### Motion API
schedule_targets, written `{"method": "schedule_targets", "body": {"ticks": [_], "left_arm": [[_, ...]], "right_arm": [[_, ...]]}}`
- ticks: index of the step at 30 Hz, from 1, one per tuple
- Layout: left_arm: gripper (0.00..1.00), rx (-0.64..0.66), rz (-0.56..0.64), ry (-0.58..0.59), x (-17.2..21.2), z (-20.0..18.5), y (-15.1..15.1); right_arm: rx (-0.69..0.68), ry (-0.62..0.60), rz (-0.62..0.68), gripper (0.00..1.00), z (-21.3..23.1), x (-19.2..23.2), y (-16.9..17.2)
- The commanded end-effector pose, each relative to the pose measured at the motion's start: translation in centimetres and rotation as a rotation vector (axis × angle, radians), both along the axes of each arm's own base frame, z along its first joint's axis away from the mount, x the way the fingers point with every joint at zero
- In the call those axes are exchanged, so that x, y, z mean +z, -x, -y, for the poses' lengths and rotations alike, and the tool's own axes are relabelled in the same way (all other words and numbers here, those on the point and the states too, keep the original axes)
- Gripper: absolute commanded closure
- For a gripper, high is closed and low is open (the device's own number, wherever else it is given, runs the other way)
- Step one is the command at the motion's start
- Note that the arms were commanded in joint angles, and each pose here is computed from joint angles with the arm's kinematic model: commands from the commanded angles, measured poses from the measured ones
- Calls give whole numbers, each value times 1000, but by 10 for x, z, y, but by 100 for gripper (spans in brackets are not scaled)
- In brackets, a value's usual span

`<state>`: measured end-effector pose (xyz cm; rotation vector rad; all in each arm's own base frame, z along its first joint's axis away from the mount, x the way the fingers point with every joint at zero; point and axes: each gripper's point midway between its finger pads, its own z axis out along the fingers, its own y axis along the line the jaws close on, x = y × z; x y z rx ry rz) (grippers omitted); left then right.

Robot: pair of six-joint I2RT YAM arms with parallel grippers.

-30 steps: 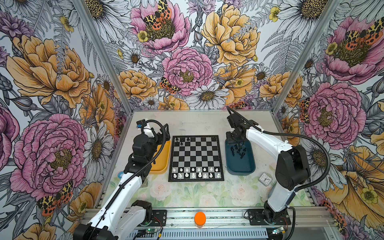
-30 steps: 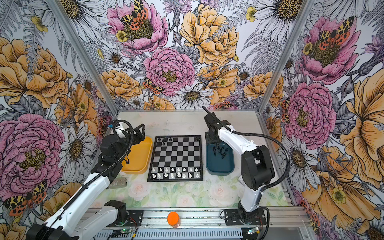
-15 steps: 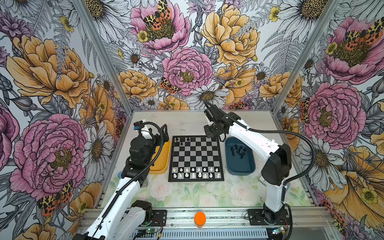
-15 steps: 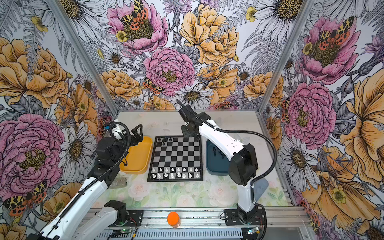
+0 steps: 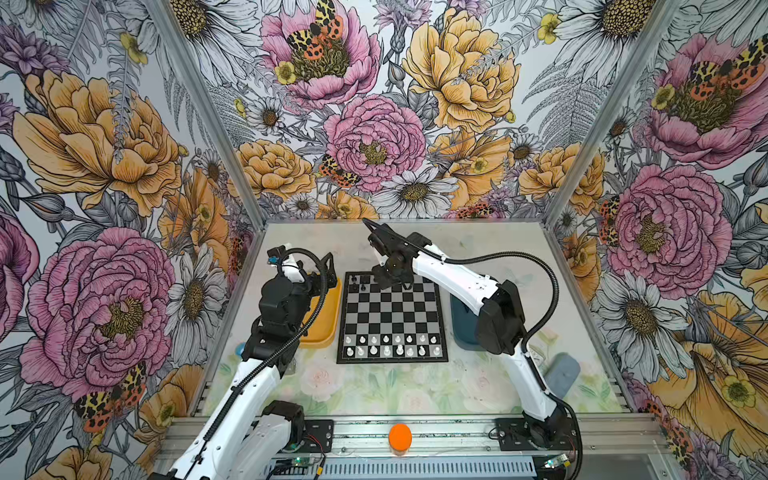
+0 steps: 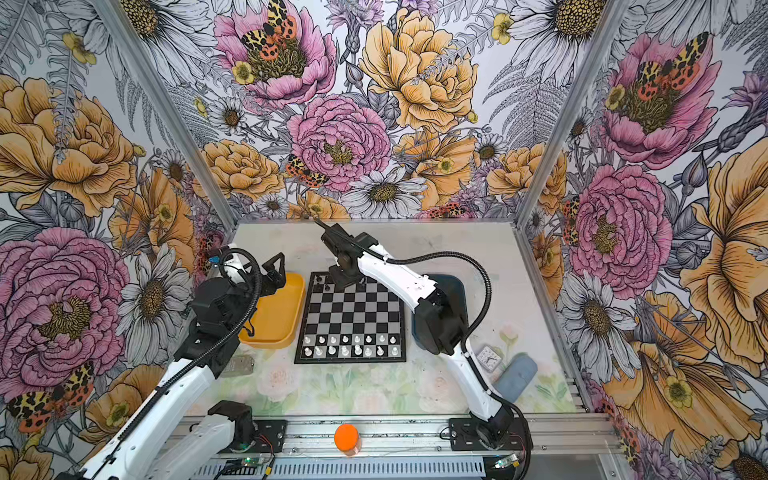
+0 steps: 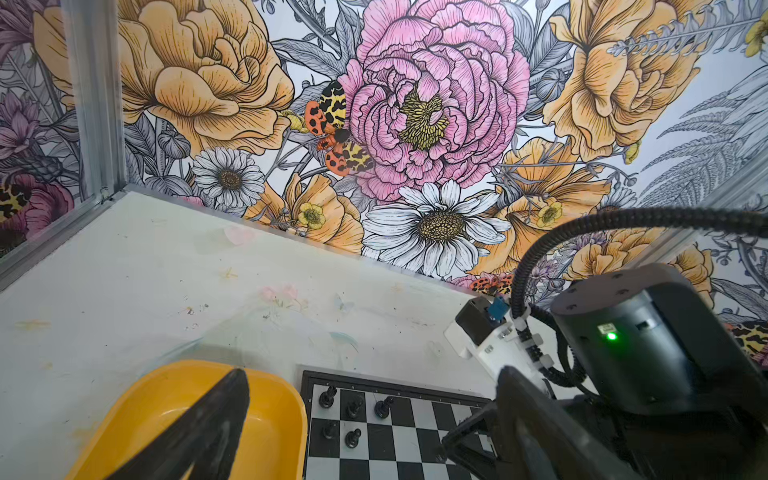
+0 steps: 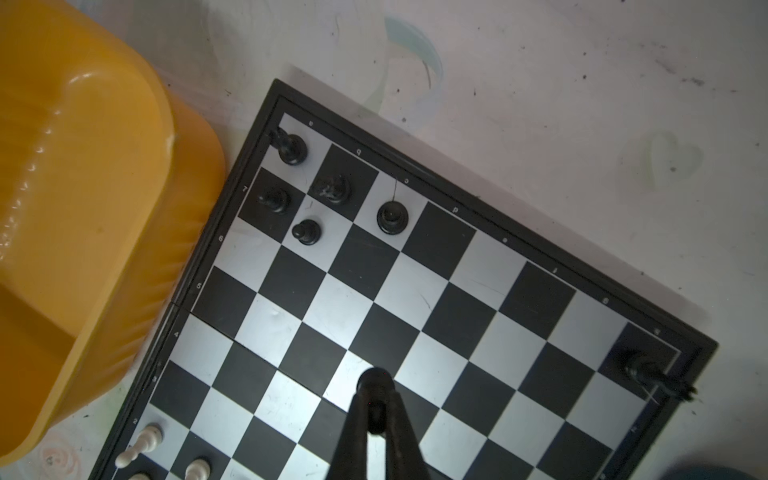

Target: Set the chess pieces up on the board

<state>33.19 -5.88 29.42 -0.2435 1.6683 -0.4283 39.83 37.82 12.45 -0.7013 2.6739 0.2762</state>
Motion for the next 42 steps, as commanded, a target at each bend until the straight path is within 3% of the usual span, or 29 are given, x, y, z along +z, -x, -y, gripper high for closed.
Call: {"method": "schedule_targets", "body": {"ticks": [1,16,42], "left_arm": [[6,21,10,-24,0,-6,3],[5,27,8,-31,-3,-8,3],[5,28,4,-40,-5,-9,2]], "right_arm": [[7,-7,-16,100,-11,-11,-3],[-18,-6,3,100,-28,-35,-22],[-23,33,8,100,-35,-62,-26]]}}
